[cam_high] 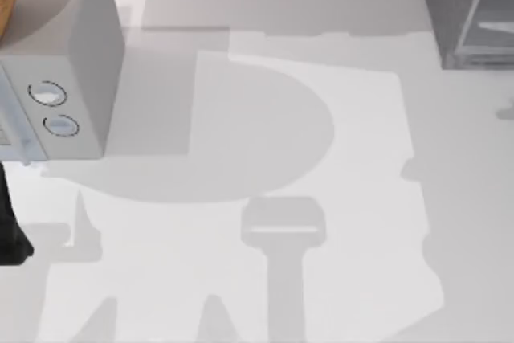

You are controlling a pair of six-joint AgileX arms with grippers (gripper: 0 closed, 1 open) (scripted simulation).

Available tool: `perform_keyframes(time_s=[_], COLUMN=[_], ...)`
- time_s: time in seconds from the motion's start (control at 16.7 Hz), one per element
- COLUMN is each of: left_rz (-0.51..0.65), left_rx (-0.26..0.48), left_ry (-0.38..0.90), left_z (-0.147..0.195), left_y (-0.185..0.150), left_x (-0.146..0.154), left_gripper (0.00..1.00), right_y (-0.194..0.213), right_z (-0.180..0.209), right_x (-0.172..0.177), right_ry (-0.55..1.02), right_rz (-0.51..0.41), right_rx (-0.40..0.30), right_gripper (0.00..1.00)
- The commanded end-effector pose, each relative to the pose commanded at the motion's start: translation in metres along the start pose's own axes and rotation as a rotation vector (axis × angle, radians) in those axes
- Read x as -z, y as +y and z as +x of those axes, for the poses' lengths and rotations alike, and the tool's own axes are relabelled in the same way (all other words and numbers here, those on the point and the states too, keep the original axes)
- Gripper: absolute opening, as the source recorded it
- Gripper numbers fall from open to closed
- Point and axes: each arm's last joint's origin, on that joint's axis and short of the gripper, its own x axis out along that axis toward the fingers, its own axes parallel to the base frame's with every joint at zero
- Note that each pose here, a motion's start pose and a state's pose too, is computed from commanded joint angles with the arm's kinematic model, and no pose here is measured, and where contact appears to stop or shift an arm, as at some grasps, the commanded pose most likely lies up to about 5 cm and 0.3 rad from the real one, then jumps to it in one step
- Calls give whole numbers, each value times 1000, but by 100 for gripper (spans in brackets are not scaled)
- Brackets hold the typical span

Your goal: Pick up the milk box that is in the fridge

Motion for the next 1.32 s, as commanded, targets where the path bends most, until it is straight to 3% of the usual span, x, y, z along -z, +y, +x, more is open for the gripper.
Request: perform_keyframes(time_s=[0.42,0.78,1.02,1.32], left_rz=[0,0,0,0], left_rx=[0,0,0,0], left_ry=[0,0,0,0], left_z=[0,0,0,0], left_y=[0,0,0,0], left_x=[0,0,0,0], left_gripper=[100,100,100,100], right_y=[17,49,66,77], right_z=[-24,-102,-167,-219], right_x=[-47,-99,-98,-67], right_ry=[-15,-26,-21,-20], right_rz=[-12,-14,-8,-4], right_rx=[1,6,6,-1], right_gripper=[0,0,0,0])
